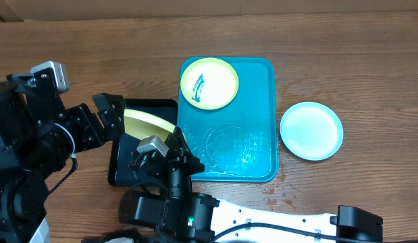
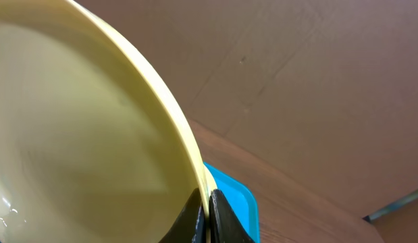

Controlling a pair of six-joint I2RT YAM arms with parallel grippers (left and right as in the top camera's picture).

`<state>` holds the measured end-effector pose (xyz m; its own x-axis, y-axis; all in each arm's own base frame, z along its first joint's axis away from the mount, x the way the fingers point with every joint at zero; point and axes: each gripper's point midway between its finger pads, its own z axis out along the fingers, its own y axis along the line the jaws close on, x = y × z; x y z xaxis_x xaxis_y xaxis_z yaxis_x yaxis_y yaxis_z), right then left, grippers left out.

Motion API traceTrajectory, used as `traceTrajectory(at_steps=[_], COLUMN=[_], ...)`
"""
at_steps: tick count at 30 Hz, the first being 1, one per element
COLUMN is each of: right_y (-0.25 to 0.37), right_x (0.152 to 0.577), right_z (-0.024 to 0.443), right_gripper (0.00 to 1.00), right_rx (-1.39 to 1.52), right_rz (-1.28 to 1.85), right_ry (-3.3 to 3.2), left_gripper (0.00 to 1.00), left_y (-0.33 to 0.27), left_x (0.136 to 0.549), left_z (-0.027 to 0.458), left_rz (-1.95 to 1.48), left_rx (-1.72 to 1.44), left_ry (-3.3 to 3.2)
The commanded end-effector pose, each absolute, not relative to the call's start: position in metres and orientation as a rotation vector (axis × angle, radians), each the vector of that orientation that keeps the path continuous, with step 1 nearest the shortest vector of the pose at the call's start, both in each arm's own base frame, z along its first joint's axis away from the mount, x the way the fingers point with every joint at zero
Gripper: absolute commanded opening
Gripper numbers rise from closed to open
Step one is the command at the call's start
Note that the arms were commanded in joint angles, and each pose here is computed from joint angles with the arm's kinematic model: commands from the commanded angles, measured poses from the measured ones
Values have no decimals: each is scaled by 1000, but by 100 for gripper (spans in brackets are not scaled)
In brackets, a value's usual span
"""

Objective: Clean dirty plates on tray and stack at the side
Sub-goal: 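Lift the lower yellow plate off the teal tray with the right gripper, then carry the yellow plate right and stack it on the white plate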

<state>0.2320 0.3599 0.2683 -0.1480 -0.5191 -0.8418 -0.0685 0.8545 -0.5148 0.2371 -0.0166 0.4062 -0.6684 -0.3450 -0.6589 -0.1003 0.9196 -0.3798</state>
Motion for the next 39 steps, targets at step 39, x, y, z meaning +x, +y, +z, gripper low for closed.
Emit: traceTrajectory(at_steps=[39], right_y=[-43], right_x=[288], right_z=[103], right_gripper=[4], right_rx=[1162], right_rz=[179], right_ry=[2797], left_gripper=[100], left_y=[-11], left_x=[247], left_z=[401], left_rz=[-371], left_rx=[-318], left_ry=[2312])
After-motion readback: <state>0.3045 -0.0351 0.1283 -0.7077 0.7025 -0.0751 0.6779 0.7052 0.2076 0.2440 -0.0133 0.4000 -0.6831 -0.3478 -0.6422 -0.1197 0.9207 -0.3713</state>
